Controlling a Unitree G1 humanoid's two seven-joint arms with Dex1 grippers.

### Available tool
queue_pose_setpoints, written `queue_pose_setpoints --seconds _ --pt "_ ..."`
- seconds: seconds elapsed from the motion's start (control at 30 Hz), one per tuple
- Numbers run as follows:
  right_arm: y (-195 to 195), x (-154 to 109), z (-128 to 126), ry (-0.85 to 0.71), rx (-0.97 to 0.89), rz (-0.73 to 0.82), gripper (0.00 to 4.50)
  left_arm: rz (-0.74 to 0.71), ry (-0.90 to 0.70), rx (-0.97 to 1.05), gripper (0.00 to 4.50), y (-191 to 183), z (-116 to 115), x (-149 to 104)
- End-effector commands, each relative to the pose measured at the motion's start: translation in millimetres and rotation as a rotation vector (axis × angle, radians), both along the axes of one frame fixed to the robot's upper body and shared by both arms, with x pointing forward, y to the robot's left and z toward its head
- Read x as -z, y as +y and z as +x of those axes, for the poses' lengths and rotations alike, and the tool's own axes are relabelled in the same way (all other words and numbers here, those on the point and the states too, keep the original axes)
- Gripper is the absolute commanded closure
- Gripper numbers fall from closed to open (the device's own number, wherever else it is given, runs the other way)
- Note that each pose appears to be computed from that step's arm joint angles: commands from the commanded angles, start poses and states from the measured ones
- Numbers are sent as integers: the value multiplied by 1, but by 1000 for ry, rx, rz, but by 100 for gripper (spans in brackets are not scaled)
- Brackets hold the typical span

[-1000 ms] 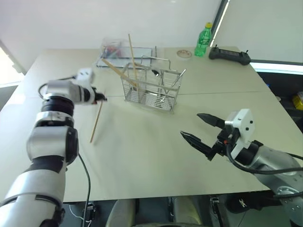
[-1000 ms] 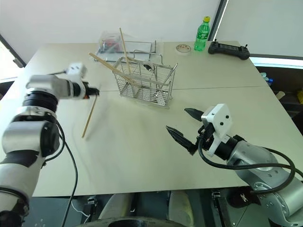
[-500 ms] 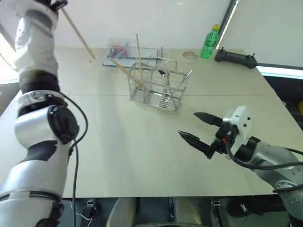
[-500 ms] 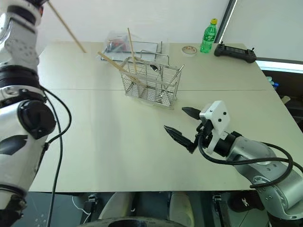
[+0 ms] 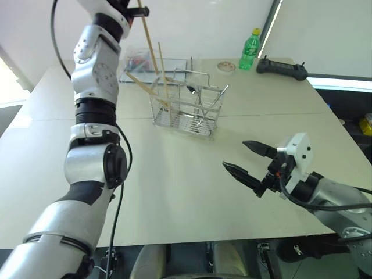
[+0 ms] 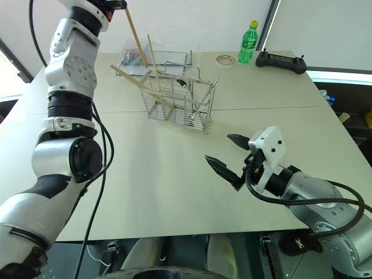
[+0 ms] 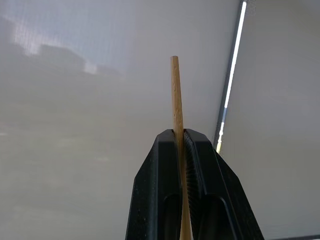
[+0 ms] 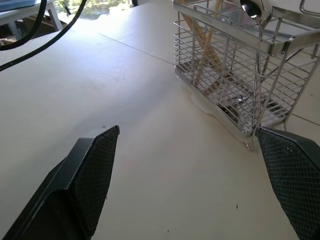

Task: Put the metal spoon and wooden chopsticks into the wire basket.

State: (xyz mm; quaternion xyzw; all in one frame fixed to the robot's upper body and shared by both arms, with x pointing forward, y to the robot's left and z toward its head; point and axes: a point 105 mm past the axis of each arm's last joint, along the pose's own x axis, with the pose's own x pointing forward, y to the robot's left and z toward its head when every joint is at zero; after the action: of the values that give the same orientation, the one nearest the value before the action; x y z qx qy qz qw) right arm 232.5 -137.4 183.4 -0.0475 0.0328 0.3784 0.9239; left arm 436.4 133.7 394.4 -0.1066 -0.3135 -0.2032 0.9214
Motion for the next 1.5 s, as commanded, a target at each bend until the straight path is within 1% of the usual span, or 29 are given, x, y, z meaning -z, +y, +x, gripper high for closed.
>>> queue_pose_setpoints --seconds 0.03,0.2,0.3,0.43,0.53,0.67,0.77,0.8,0.87,0.93,1.0,1.07,1.13,1.2,1.3,1.33,1.4,1.47,1.5 --pt "2 -12 -5 -60 -2 2 0 14 -60 16 445 -7 -8 -12" --pt "2 -14 -3 -66 14 14 0 24 -47 35 445 -14 -7 -4" --pt "1 -14 -2 -67 23 18 0 13 -36 51 346 -14 -7 -2" --pt "1 -15 0 -69 24 20 0 -3 -10 87 146 -15 -7 1" --pt "1 -15 1 -70 22 20 0 -22 20 112 9 -15 -8 4" --pt "1 -16 2 -72 19 20 0 -58 70 126 9 -11 -9 8" --pt "1 -16 4 -75 14 17 0 -61 118 137 9 -5 -11 5" --pt "0 -16 5 -77 12 13 0 -59 134 150 9 -4 -12 3" --pt "-1 -18 6 -85 7 0 0 -2 160 195 9 -4 -17 -4" --pt "-6 -24 10 -104 4 -21 0 115 162 300 9 -3 -33 -19" --pt "-14 -33 13 -128 0 -43 0 282 126 373 9 6 -55 -29" --pt "-22 -42 15 -148 -3 -60 0 425 117 392 9 20 -68 -27" --pt "-30 -54 18 -173 -5 -75 0 540 133 371 9 43 -76 -22" --pt "-36 -63 20 -191 -9 -94 0 638 171 364 9 64 -84 -11" --pt "-44 -72 23 -208 -16 -140 0 825 250 394 9 93 -104 18" --pt "-47 -74 25 -208 -13 -150 0 875 300 402 9 103 -110 31" --pt "-53 -75 31 -206 -8 -169 0 1030 424 370 9 126 -117 69" --pt "-56 -75 34 -204 -9 -175 0 1120 490 363 9 137 -123 92" --pt "-56 -75 35 -203 -11 -176 0 1148 496 375 9 138 -125 99"
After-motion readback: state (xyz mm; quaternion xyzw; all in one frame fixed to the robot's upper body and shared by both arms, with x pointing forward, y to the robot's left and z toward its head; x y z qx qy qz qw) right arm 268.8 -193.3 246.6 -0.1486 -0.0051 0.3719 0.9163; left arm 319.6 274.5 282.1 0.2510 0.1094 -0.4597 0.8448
